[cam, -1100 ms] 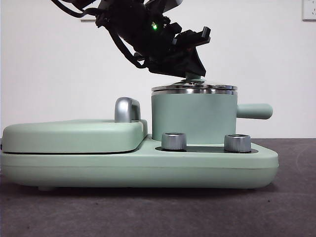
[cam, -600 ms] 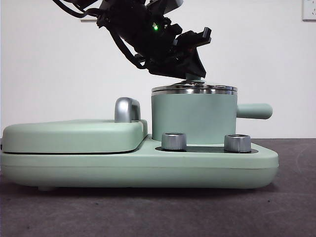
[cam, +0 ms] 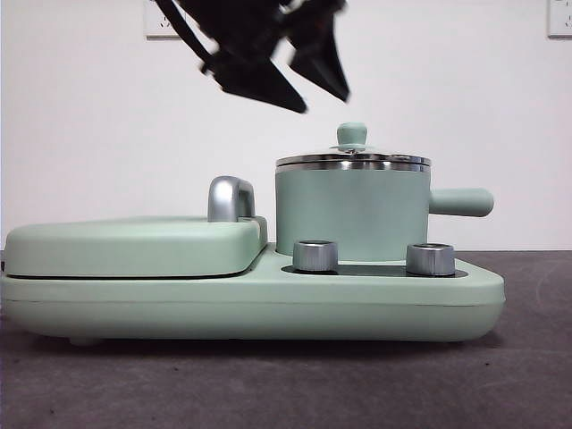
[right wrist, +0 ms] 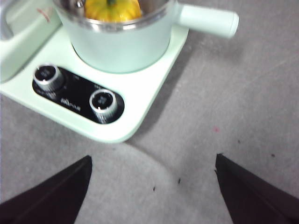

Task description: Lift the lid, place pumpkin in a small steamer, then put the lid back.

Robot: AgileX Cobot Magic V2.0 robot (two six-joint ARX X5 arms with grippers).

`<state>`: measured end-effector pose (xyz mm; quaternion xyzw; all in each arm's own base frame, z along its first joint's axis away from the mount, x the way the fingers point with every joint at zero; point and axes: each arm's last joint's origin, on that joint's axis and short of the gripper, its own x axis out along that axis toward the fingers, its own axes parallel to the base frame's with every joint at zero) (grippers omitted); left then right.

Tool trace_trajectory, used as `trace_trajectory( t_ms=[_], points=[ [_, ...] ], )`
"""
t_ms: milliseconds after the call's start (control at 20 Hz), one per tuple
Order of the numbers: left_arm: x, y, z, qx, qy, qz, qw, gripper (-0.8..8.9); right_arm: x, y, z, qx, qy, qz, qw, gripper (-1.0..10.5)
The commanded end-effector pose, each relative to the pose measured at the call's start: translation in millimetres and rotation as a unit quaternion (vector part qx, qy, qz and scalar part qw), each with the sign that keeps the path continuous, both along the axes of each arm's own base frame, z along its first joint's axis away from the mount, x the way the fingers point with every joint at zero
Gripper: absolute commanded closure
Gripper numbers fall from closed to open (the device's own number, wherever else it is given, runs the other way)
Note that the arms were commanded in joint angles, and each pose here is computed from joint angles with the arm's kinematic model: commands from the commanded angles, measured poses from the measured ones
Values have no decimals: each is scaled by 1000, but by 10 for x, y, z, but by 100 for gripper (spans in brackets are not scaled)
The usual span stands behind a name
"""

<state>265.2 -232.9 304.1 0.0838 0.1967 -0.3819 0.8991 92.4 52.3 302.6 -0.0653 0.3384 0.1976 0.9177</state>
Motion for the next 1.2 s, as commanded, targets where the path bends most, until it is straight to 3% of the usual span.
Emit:
trace_trajectory(
  t_ms=[50, 200, 750, 1200],
  points=[
    [-52, 131, 158, -20, 27, 24, 999, 503, 16, 20, 26, 11, -5, 0, 1000, 539],
    [-131, 414, 286, -26, 63, 61, 996, 503, 39, 36, 28, 13, -6, 2, 1000, 539],
    [-708, 1409, 267, -44, 66, 172, 982, 503, 469, 329, -4, 38, -22, 48, 998, 538],
    [-1140, 1732, -23, -22, 83, 203, 975, 504, 720, 507, -32, 79, -39, 72, 994, 538]
  ],
)
